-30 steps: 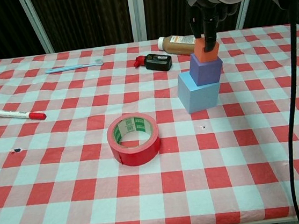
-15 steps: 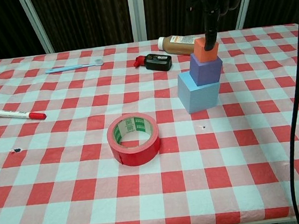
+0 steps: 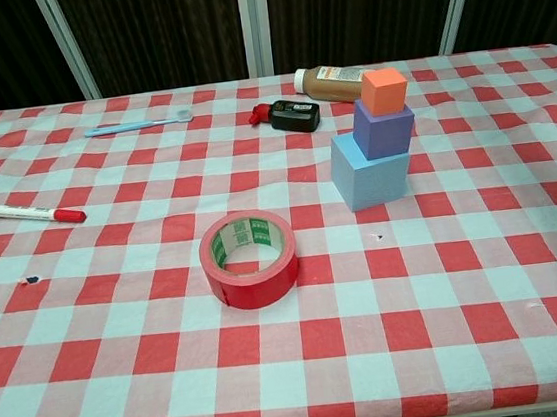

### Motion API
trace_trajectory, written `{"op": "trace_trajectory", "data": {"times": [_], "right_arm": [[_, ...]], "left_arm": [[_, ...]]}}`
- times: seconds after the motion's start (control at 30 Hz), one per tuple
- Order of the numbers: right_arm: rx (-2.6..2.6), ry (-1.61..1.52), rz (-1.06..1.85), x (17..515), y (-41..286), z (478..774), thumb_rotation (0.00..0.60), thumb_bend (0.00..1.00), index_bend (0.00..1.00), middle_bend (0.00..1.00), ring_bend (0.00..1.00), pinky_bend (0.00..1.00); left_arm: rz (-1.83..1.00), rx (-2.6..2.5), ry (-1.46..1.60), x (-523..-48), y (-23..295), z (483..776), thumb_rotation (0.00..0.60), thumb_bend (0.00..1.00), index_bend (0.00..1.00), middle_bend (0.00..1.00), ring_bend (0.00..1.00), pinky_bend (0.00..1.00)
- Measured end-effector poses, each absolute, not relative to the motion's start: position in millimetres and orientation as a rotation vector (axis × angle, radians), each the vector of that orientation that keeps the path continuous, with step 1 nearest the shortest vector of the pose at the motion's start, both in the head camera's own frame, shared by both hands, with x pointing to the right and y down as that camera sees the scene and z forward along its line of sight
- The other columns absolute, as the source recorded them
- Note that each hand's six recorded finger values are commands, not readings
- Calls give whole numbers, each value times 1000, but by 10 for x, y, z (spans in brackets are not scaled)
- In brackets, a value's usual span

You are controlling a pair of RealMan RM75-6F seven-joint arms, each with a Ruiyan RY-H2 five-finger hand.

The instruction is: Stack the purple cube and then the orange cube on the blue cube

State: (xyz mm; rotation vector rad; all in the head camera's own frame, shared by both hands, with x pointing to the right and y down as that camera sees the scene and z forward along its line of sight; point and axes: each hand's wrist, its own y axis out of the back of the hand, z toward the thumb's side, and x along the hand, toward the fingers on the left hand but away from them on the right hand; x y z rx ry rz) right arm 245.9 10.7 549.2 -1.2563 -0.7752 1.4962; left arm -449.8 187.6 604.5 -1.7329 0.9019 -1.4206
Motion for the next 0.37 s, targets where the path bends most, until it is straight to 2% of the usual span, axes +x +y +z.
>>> {"op": "trace_trajectory", "data": {"times": [0.1, 0.37], "right_arm": [[-1200, -821, 1389, 2776, 319, 5447, 600, 132, 132, 195, 67, 278], [-1252, -882, 1332, 3840, 1449, 5768, 600, 130, 119, 175, 37, 245]], "left_arm": [[-1414, -1729, 902, -4452, 1871, 6072, 600, 157, 163, 115, 65, 210], [-1367, -1711, 882, -4312, 1851, 6117, 600, 157, 163, 115, 65, 210]]}}
